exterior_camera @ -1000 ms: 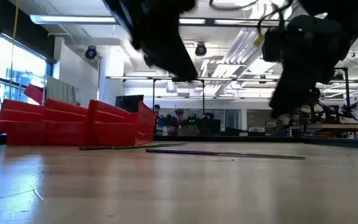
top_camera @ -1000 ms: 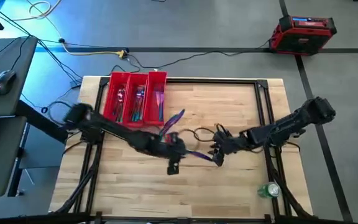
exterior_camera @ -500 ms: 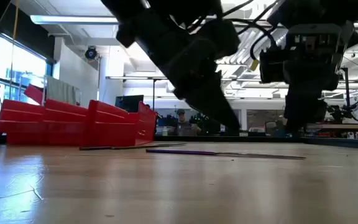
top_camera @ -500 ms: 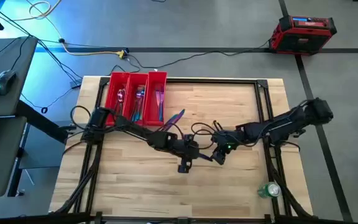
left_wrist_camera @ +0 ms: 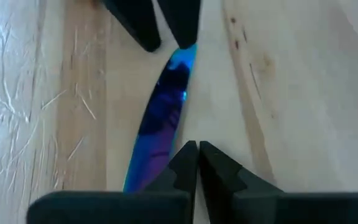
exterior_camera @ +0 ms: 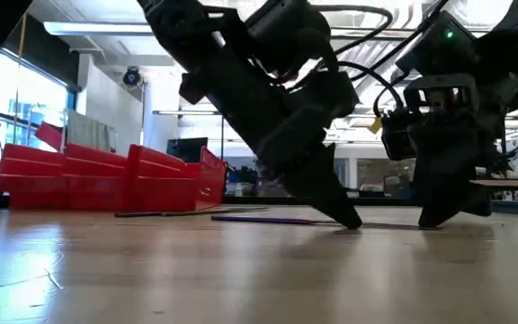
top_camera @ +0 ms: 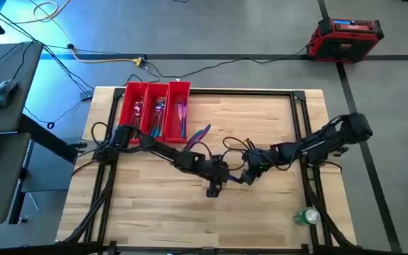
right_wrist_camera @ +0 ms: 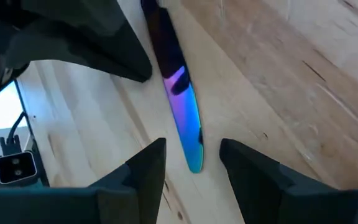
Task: Sort silverware
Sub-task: Put the blue knife into the right red bin
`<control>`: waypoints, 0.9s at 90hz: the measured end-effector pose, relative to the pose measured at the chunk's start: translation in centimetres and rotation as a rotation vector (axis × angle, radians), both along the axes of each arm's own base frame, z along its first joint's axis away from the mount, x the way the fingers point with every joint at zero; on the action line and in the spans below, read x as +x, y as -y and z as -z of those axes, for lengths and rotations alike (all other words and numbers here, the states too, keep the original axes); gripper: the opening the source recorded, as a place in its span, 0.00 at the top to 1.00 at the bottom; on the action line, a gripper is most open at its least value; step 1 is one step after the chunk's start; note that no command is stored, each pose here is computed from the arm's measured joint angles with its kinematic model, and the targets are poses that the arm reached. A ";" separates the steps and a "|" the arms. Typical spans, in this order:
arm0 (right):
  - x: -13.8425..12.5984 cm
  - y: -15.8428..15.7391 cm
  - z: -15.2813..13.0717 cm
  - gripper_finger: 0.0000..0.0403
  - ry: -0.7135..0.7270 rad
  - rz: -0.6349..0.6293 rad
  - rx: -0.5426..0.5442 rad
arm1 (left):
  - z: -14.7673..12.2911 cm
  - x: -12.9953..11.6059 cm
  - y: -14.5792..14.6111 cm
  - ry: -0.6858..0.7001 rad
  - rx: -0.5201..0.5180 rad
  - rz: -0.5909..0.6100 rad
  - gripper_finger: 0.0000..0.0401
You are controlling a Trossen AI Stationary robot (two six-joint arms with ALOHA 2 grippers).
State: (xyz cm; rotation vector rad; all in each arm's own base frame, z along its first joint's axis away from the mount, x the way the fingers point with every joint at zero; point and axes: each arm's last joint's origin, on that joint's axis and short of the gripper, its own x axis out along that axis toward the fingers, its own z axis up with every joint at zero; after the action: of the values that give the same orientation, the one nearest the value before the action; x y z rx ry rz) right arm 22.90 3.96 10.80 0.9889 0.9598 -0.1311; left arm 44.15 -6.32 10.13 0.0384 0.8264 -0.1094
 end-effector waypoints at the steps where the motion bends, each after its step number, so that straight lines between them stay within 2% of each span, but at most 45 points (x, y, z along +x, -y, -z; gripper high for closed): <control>1: 0.0 0.0 0.0 0.62 0.000 0.002 -0.001 | 0.0 0.0 -0.1 -0.002 -0.003 -0.003 1.00; 23: 0.0 0.1 0.0 0.62 -0.011 0.048 0.008 | 1.8 0.5 -1.0 0.005 -0.067 -0.028 1.00; 50: 0.2 0.6 0.0 0.62 0.002 0.096 -0.007 | 2.6 0.7 -1.3 0.010 -0.075 -0.043 1.00; 63: 0.3 1.2 -0.1 0.62 0.015 0.099 -0.038 | 1.1 0.5 -1.0 0.021 -0.073 -0.049 1.00; 81: 0.5 1.7 -0.1 0.62 0.022 0.111 -0.024 | -1.3 -0.7 -0.7 -0.045 -0.048 -0.054 1.00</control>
State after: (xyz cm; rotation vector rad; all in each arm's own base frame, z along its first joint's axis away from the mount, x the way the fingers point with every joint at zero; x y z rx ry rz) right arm 23.35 2.27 10.93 1.0200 0.8812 -0.2236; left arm 43.47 -5.66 11.45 -0.0315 0.8691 -0.0797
